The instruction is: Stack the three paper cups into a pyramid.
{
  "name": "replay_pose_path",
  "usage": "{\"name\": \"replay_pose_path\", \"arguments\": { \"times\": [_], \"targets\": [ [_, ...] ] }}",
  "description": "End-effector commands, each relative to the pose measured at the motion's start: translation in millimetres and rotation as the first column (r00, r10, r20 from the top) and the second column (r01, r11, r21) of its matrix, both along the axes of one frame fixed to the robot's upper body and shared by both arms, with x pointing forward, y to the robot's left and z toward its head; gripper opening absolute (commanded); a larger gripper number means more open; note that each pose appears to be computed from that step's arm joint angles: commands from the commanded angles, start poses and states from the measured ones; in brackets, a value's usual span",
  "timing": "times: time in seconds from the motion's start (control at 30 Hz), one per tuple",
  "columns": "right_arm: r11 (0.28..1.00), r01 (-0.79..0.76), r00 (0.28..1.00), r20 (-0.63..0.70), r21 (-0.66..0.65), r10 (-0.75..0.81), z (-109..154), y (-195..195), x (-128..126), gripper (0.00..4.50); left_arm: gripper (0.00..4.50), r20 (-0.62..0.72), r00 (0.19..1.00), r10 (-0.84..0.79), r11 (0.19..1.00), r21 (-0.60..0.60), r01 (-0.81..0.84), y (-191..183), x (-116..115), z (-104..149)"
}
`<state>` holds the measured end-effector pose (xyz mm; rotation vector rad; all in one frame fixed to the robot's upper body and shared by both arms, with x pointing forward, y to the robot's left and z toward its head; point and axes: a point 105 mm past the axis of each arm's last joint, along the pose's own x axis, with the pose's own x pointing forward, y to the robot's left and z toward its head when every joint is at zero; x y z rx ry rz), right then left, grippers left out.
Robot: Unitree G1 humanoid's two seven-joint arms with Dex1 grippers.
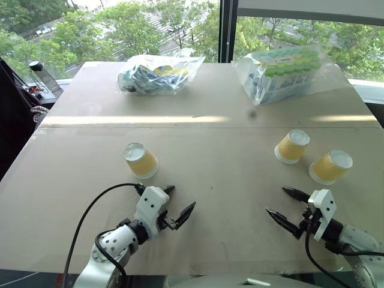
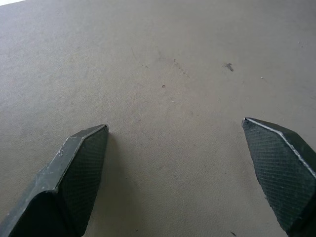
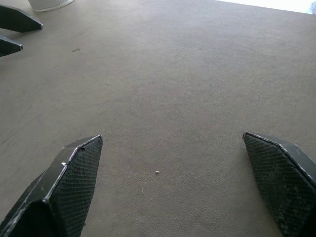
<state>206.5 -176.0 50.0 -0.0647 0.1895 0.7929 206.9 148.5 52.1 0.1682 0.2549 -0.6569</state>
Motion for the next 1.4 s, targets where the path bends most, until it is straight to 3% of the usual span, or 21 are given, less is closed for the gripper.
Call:
{"name": "replay_pose_path", "arguments": {
  "times": [0.03, 0.33, 0.87, 1.17, 1.27, 1.4],
  "targets": [
    [1.0, -0.006, 0.997, 0.081, 0.007, 0.005, 14, -1, 2, 4.5, 4.46, -0.012, 1.0, -0.01, 1.0, -0.014, 0.009, -2, -4, 0],
    [1.0, -0.006, 0.994, 0.11, 0.005, 0.006, 14, -5, 4, 4.5, 4.46, -0.029, 0.999, -0.042, 0.998, -0.05, 0.041, -10, -10, -3],
    [0.999, 0.036, 0.98, 0.196, 0.037, -0.043, 27, -10, 12, 4.5, 4.46, -0.005, 0.995, -0.096, 0.995, -0.015, 0.096, -9, -5, 4],
    [0.962, 0.226, 0.885, 0.38, 0.151, -0.268, 77, -23, 45, 4.5, 4.46, 0.126, 0.925, -0.359, 0.929, -0.048, 0.367, -30, 12, 72],
    [0.962, 0.245, 0.847, 0.455, 0.125, -0.275, 97, -21, 50, 4.5, 4.46, 0.154, 0.882, -0.446, 0.89, -0.031, 0.455, -35, 16, 96],
    [0.926, 0.345, 0.816, 0.439, 0.15, -0.375, 107, -26, 63, 4.5, 4.46, 0.162, 0.842, -0.515, 0.852, -0.016, 0.524, -40, 19, 115]
  ]
}}
